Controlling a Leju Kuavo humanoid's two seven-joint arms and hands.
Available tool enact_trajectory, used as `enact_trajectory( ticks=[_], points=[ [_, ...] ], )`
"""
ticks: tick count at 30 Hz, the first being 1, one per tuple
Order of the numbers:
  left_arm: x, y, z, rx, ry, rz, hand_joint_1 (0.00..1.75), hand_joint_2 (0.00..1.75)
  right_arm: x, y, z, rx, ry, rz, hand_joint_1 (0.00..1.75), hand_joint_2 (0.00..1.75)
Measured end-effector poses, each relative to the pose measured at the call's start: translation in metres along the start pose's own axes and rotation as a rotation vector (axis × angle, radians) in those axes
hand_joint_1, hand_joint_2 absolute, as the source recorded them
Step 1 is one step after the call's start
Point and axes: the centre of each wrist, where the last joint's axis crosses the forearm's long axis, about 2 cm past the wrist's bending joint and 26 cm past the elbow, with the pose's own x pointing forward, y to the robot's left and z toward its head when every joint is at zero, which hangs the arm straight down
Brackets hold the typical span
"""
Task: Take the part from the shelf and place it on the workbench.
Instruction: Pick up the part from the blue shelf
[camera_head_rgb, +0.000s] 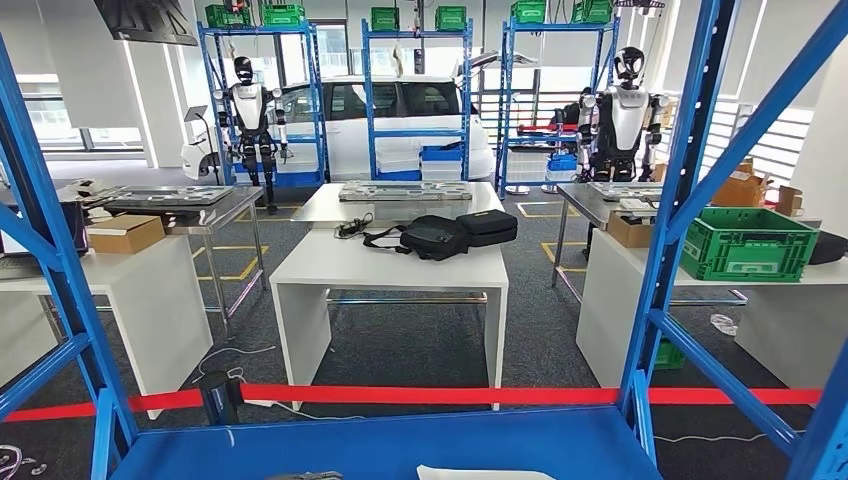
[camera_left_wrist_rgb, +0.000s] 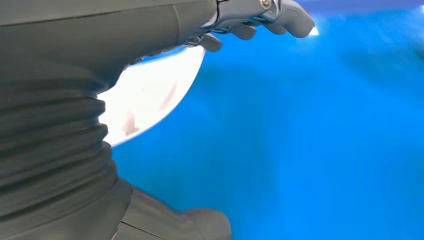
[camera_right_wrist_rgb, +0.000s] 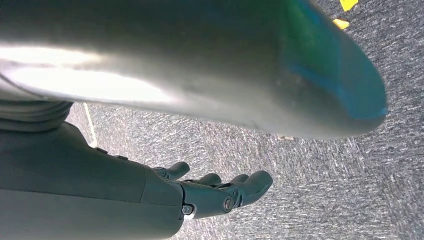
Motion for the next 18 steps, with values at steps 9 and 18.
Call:
enact_trajectory(
  ticks=[9,18],
  points=[
    [0.005,0.002,-0.007,0.005,0.027,-0.033,0.0,1.75,-0.001,0.0,0.0,-0.001,0.002,-0.006,0.0,0.0],
    [-0.007,0.0,0.006,0.042,-0.2,0.255,0.0,1.75,-0.001,0.0,0.0,-0.002,0.01,-0.002,0.0,0.0]
  ],
)
